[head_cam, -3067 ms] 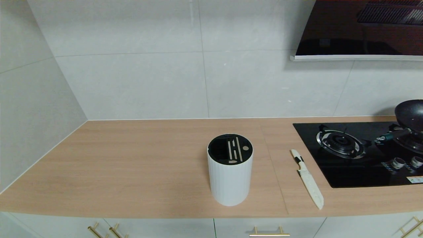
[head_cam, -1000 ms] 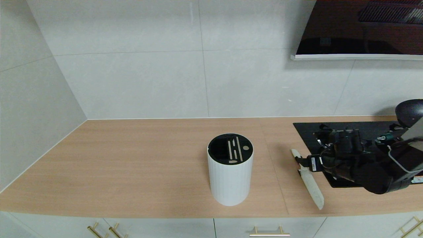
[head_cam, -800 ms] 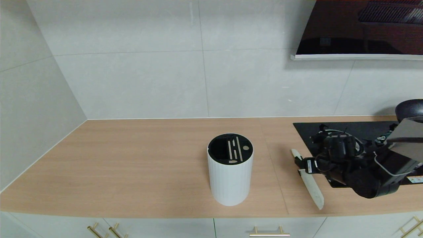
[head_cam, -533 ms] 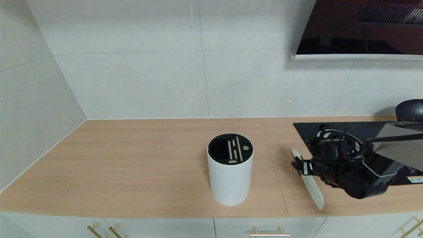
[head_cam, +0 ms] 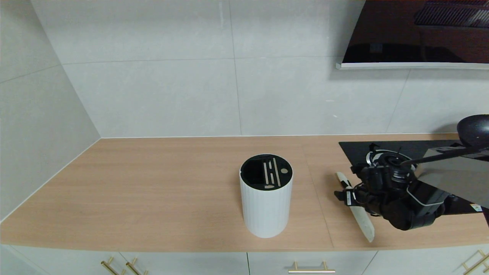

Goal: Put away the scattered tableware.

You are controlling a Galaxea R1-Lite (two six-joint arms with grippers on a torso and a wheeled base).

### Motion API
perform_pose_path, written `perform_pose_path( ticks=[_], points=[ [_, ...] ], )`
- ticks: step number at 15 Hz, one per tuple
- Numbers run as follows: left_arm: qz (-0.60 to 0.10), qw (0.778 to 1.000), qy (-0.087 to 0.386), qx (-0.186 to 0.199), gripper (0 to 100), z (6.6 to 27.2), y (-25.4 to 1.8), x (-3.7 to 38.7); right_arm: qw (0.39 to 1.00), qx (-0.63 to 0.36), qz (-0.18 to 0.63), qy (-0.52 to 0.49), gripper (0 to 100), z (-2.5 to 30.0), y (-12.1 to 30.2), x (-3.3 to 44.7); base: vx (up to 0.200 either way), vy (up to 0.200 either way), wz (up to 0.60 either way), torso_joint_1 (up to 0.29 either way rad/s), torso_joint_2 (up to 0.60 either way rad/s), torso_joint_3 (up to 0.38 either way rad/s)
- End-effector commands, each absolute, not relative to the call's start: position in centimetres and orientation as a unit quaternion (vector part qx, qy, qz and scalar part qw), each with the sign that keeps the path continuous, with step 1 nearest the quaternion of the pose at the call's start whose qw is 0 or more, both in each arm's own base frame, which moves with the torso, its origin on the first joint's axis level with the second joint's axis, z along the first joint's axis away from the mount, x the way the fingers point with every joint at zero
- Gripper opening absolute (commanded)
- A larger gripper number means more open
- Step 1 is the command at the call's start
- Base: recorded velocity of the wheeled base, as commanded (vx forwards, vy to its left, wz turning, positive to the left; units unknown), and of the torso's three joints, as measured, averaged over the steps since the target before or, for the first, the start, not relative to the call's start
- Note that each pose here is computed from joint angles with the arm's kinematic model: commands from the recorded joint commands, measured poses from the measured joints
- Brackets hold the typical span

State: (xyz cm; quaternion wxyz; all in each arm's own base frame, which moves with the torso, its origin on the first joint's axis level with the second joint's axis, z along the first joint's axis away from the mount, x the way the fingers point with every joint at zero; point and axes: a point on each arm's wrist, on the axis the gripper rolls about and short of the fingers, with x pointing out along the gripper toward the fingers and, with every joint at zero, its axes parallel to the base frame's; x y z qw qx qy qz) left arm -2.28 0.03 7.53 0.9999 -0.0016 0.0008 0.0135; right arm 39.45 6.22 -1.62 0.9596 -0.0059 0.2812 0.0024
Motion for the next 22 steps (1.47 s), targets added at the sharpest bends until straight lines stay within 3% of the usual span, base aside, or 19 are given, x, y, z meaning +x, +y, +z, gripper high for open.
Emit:
perform_pose_path(
  ticks=[1, 15, 16, 22],
  points=[
    [0.014, 1.0, 0.001, -0.002, 100, 7.5, 0.0, -2.3, 0.957, -0.007, 0.0, 0.289, 100, -2.3, 6.0, 39.4, 0.0, 0.0, 0.0, 0.0, 0.0, 0.0],
    [0.014, 1.0, 0.001, -0.002, 100, 7.5, 0.0, -2.3, 0.951, -0.009, -0.008, 0.309, 100, -3.5, 5.4, 39.0, 0.0, 0.0, 0.0, 0.0, 0.0, 0.0],
    [0.014, 1.0, 0.001, -0.002, 100, 7.5, 0.0, -2.3, 0.95, -0.01, -0.008, 0.313, 0, -3.6, 5.4, 38.8, 0.0, 0.0, 0.0, 0.0, 0.0, 0.0],
    [0.014, 1.0, 0.001, -0.002, 100, 7.5, 0.0, -2.3, 0.945, -0.012, -0.008, 0.326, 0, -4.0, 5.3, 38.1, 0.0, 0.0, 0.0, 0.0, 0.0, 0.0]
  ],
)
